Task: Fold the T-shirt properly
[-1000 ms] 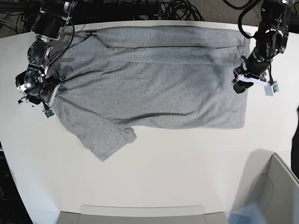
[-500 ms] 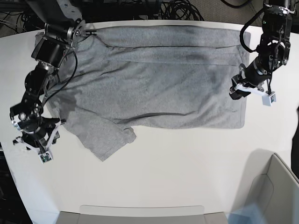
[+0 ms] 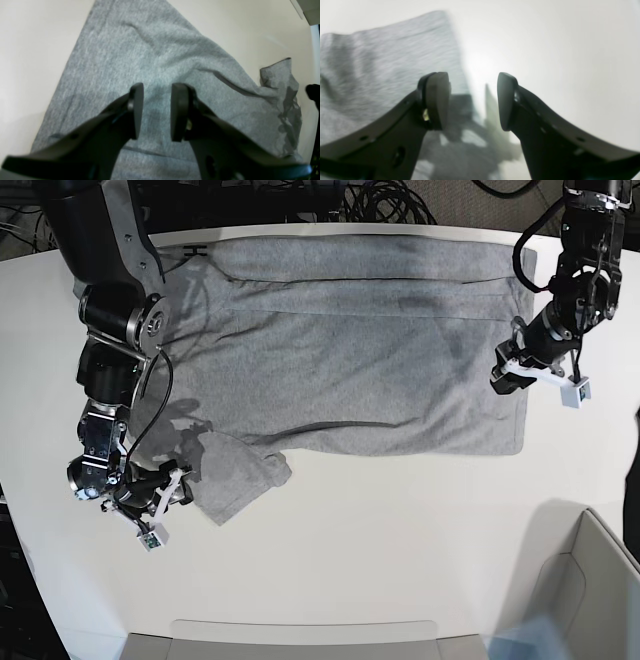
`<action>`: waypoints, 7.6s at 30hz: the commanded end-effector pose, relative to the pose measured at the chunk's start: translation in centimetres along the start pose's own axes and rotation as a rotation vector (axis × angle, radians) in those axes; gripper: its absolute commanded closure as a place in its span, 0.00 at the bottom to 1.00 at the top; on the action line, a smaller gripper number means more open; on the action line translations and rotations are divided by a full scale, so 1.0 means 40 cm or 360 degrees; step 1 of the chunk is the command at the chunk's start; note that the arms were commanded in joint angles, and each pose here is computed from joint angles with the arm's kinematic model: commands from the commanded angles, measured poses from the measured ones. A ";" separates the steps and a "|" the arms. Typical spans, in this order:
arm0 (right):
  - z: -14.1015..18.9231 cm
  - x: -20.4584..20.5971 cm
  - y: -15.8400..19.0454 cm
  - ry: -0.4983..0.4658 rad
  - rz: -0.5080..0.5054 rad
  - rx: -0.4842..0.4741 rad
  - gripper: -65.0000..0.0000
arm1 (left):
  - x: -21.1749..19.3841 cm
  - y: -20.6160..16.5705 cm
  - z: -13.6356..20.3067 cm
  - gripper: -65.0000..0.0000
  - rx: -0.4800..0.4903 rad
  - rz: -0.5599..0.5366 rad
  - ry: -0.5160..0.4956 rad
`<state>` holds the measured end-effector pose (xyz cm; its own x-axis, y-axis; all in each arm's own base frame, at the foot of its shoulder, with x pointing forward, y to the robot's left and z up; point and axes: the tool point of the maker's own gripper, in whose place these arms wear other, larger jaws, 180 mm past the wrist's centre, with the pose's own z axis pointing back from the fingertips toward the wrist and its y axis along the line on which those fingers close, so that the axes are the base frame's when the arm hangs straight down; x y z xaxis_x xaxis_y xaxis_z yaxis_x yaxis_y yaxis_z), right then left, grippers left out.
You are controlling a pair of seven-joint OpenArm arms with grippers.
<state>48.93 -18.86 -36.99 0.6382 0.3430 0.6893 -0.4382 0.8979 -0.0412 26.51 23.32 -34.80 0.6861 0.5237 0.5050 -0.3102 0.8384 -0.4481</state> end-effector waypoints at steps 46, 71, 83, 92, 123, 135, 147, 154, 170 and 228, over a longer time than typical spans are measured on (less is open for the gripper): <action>-0.064 -0.060 0.086 0.0113 -0.0024 0.0252 0.53 | 0.225 -0.059 -0.054 0.68 -0.0168 -0.0331 -0.0281; -0.057 -0.073 0.068 0.0111 0.0005 0.0207 0.53 | 0.185 0.121 -0.271 0.57 -0.0123 -0.0968 0.0083; -0.058 -0.076 0.070 0.0116 0.0006 0.0209 0.53 | 0.184 0.130 -0.331 0.57 -0.0110 -0.0828 0.0100; -0.058 -0.077 0.070 0.0119 0.0010 0.0209 0.59 | 0.095 0.088 -0.366 0.96 -0.0162 -0.0978 0.0259; 0.035 0.070 0.056 -0.0260 0.0282 -0.0087 1.00 | 0.190 0.096 -0.208 1.00 -0.0084 -0.1019 -0.0028; 0.132 0.043 0.031 -0.0411 0.0211 -0.0222 1.00 | 0.184 0.076 -0.155 1.00 -0.0081 -0.1129 -0.0106; 0.202 0.013 0.022 -0.0352 0.0253 -0.0337 1.00 | 0.148 0.054 -0.083 1.00 -0.0083 -0.1144 -0.0229; 0.231 -0.043 0.062 -0.0367 0.0249 -0.0318 1.00 | 0.095 0.050 -0.046 1.00 -0.0084 -0.1227 -0.0200; 0.300 -0.144 0.086 -0.0277 0.0219 -0.0355 1.00 | 0.025 0.057 0.044 1.00 -0.0030 -0.1208 -0.0239; 0.420 -0.327 0.088 -0.0029 0.0174 -0.0508 1.00 | -0.266 0.126 0.134 0.82 -0.0001 -0.1131 0.0190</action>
<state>27.73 -25.00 -35.23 0.6239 0.4215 0.6581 -0.2734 0.9066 -0.3215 13.66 22.82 -39.17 0.8079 -0.1621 0.5666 0.2282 0.9725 -0.0473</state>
